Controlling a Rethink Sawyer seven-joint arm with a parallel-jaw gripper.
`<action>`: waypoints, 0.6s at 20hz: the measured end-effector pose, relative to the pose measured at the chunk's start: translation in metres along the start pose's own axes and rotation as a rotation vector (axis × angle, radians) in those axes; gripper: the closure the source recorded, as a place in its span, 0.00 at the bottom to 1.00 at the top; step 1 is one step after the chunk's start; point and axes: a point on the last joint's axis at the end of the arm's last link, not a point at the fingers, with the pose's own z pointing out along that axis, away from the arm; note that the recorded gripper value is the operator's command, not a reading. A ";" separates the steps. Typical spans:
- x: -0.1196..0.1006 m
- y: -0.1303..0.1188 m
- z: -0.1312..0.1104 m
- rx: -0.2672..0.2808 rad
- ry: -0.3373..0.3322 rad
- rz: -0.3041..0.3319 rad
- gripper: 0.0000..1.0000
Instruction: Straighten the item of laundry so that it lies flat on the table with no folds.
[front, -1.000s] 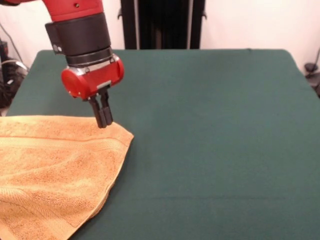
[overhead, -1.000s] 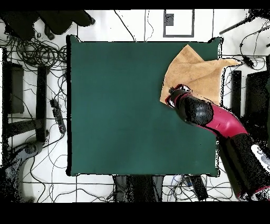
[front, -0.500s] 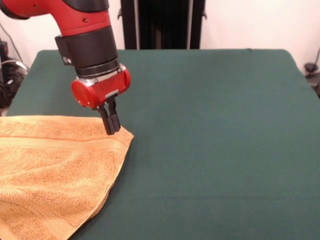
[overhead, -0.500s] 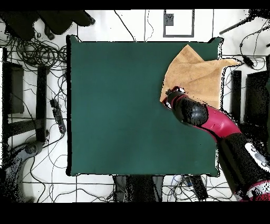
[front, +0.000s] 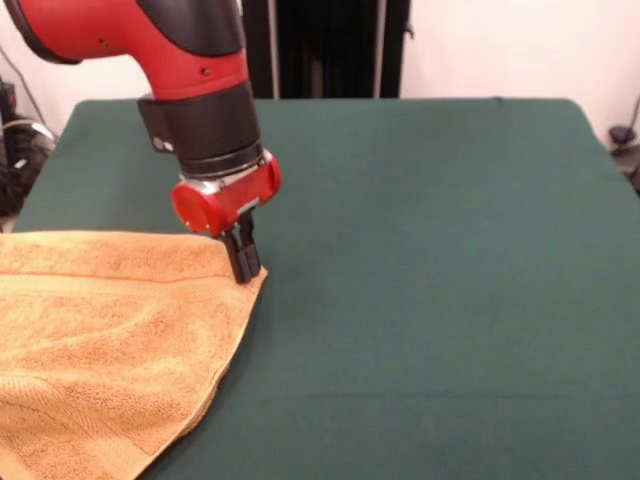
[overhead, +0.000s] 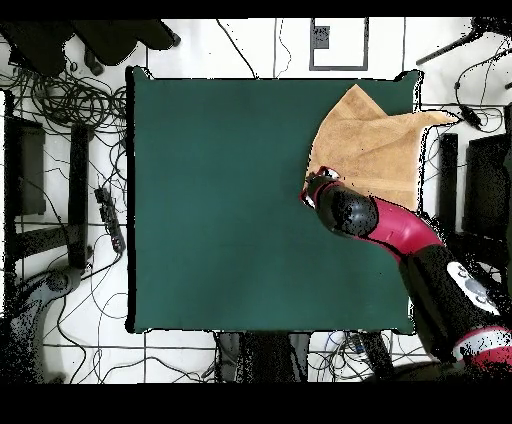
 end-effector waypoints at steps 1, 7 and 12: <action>0.000 0.001 0.002 0.002 0.009 -0.009 1.00; -0.006 0.000 0.014 0.036 0.096 -0.095 1.00; -0.001 -0.005 0.012 0.050 0.120 -0.102 1.00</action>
